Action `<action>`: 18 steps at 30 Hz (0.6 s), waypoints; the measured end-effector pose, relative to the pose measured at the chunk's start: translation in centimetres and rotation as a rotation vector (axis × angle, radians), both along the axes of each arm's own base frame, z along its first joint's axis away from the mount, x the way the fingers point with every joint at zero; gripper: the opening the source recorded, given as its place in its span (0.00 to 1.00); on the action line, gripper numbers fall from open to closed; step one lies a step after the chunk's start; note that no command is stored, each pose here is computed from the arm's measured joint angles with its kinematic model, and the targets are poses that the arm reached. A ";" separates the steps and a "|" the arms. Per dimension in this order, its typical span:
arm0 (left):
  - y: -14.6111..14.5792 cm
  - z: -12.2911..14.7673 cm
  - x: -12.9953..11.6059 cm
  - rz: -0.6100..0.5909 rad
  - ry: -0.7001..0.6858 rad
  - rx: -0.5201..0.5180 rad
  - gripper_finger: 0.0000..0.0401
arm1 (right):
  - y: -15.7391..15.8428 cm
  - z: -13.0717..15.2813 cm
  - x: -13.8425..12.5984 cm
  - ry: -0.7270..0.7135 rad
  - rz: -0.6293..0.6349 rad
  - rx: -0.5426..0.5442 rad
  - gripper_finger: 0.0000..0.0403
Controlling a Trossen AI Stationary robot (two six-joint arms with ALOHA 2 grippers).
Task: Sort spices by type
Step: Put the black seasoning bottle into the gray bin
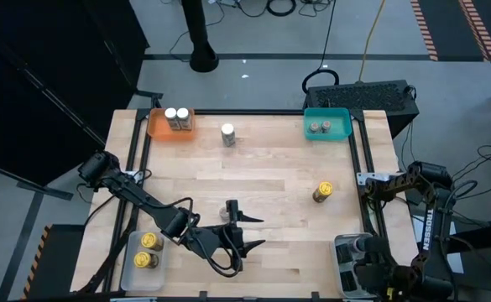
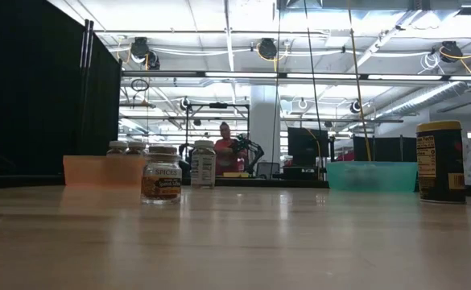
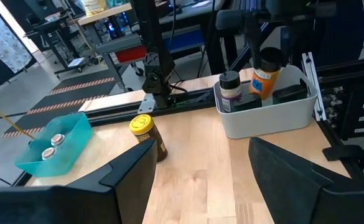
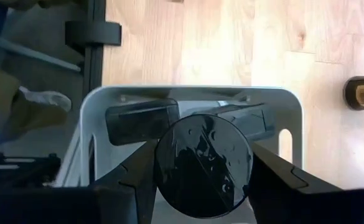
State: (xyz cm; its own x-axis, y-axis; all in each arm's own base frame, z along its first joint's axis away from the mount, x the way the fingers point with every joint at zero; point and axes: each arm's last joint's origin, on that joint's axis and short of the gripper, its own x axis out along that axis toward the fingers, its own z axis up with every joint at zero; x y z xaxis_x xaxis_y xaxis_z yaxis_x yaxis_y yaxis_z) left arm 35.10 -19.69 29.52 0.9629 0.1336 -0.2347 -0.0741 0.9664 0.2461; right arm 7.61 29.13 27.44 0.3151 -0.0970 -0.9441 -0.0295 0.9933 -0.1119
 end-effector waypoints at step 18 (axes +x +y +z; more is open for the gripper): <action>1.3 0.0 0.7 0.035 0.003 0.004 0.65 | -3.4 4.2 -0.1 -0.122 0.153 0.015 0.43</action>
